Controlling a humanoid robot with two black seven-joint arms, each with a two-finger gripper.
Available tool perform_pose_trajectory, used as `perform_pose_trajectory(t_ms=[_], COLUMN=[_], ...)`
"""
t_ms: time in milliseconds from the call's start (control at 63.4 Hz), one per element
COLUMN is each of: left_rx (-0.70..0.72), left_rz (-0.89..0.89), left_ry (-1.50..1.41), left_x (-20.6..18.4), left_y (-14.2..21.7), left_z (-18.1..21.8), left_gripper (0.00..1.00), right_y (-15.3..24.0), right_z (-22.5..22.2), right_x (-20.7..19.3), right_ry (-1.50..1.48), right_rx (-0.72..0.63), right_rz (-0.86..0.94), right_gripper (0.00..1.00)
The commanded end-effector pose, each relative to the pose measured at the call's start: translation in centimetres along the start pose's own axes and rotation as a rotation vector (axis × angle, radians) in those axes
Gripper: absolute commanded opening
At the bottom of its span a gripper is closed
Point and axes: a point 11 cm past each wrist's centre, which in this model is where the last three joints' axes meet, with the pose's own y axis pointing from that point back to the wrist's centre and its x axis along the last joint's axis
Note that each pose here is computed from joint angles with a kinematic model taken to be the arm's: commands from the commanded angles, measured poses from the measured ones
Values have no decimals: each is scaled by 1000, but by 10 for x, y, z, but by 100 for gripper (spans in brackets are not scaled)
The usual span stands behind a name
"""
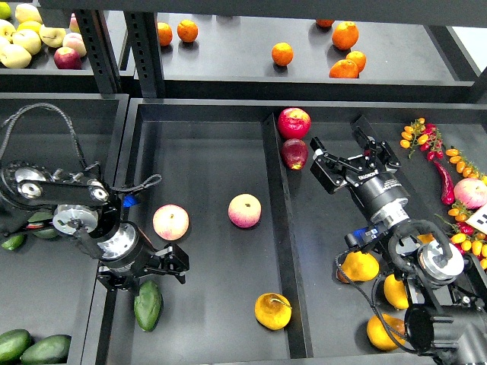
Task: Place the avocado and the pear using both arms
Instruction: 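Lower the left gripper onto the avocado and close on it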
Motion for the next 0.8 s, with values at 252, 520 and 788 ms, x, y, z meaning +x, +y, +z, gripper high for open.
perform_pose_trajectory(t_ms=[252,520,788], left_rx=[82,109,121], left_rz=[38,23,19], left_ry=[-7,15,39], left_x=[10,4,3], left_y=[-14,-33,-43], left_z=[-13,-24,-32], left_gripper=[99,99,99], right_y=[0,0,0], right_z=[0,0,0], right_x=[-2,-3,-4], right_ry=[2,4,5], right_rx=[1,-1,-2], right_rz=[-7,-11,-14], right_gripper=[100,100,100])
